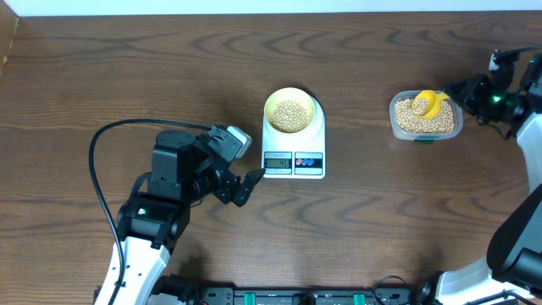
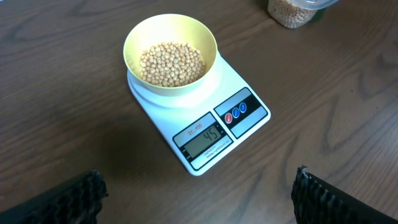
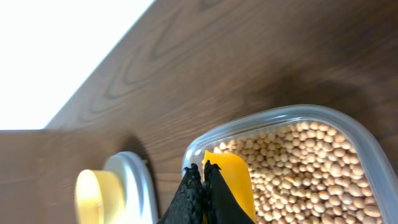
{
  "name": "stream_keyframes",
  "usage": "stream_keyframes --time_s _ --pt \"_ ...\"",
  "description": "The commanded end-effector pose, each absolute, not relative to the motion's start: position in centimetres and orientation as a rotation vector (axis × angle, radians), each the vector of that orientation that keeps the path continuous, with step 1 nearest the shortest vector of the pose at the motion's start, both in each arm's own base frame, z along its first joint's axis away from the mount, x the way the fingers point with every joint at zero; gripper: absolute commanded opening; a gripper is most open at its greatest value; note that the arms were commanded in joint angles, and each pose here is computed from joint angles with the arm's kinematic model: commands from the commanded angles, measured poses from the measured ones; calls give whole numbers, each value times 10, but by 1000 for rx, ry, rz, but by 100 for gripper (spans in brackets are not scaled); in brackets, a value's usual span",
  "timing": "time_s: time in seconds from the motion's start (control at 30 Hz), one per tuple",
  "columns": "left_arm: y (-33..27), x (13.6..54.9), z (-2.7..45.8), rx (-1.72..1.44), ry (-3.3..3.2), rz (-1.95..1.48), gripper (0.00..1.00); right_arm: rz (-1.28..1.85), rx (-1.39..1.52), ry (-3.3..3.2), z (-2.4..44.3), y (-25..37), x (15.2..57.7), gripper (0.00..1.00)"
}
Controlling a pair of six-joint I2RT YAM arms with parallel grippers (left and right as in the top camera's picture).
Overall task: Scoop item into bowl and weigh 50g on scale
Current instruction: 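Lift the filled scoop and carry it left over the bowl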
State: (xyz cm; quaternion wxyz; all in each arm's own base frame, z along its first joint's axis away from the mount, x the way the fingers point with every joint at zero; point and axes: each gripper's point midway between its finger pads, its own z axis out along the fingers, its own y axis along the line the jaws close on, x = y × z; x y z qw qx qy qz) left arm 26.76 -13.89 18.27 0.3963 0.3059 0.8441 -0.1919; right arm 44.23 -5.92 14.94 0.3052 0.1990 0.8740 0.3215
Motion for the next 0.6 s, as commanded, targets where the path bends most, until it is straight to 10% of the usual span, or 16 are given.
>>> stream_keyframes --time_s 0.0,0.57 --pt "-136 268 179 754 2157 -486 98 1072 422 2246 166 -39 439 1" --pt "-136 268 179 754 2157 -486 98 1192 350 2218 185 31 461 1"
